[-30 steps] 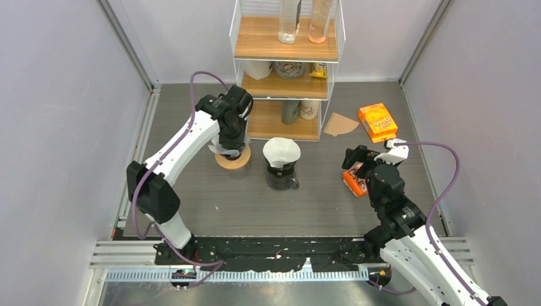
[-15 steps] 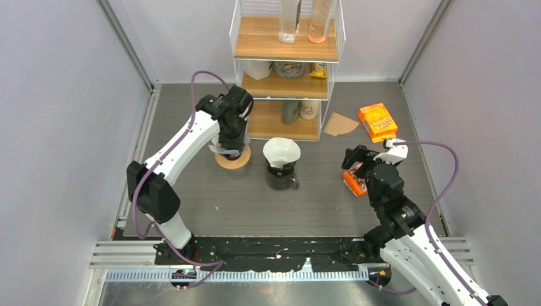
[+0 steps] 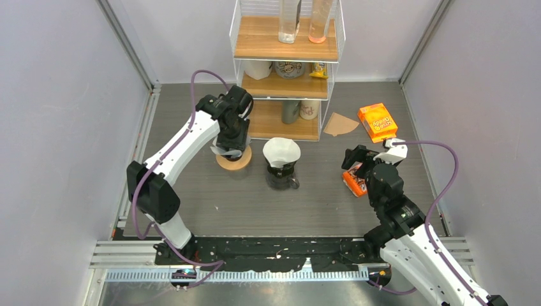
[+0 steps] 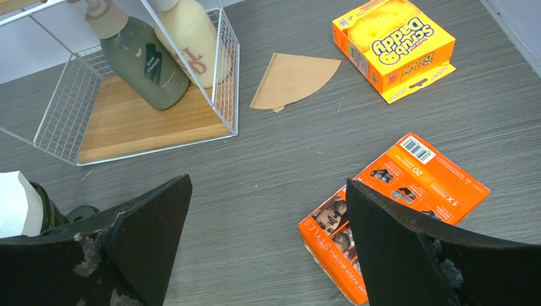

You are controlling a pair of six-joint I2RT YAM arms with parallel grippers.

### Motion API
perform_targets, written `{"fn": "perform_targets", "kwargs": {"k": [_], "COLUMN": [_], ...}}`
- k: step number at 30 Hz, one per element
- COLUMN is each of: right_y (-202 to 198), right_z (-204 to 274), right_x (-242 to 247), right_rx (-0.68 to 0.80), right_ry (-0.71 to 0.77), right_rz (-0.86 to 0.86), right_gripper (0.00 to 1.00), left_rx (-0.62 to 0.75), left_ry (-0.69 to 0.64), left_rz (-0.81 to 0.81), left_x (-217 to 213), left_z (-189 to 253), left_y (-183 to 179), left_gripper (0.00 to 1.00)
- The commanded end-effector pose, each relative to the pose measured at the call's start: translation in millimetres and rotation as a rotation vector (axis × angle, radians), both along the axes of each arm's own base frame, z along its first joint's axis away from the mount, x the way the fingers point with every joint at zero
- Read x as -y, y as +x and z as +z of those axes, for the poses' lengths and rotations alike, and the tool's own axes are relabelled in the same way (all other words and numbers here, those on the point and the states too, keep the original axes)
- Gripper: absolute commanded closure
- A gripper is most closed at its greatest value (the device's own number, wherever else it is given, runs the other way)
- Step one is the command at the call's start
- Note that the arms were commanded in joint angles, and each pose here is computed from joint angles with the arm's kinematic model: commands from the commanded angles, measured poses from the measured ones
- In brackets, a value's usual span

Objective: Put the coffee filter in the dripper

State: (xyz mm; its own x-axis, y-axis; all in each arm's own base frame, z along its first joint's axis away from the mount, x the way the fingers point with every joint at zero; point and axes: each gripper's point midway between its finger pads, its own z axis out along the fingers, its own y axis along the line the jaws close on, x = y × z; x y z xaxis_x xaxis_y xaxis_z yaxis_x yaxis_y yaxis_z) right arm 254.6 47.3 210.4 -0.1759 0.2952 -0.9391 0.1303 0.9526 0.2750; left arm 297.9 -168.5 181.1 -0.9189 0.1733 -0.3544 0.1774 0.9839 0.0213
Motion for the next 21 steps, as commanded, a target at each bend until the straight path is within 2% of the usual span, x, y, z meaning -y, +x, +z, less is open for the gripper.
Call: {"fn": "perform_targets", "kwargs": {"k": [1,10,14,21], "right_y": [1.9,2.0,1.7,2.3], "right_z": [18.2,18.3,18.3,16.7], "right_x": [3.7,3.8,4.0,3.5], "right_rx": [0.049,0.050,0.050,0.044], "right_ry": [0.009,0.008,0.007,0.004], "right_rz": [-0.020,-0.020,-0.020,-0.019], "right_gripper": [0.03,0.03,0.03,0.03], "left_rx": [0.015,0.014,0.008,0.009], "left_ry": [0.000,0.020,0.026,0.053], "left_rz": [-0.003,0.003,0.002,0.013], "left_x": [0.0,-3.5,-3.5,-7.9], "left_z": [6.9,4.8,2.5,-0.2], "left_y": [-0.3,-0.1,0.3,2.2], "left_gripper": [0.51,0.48,0.56,0.57]}}
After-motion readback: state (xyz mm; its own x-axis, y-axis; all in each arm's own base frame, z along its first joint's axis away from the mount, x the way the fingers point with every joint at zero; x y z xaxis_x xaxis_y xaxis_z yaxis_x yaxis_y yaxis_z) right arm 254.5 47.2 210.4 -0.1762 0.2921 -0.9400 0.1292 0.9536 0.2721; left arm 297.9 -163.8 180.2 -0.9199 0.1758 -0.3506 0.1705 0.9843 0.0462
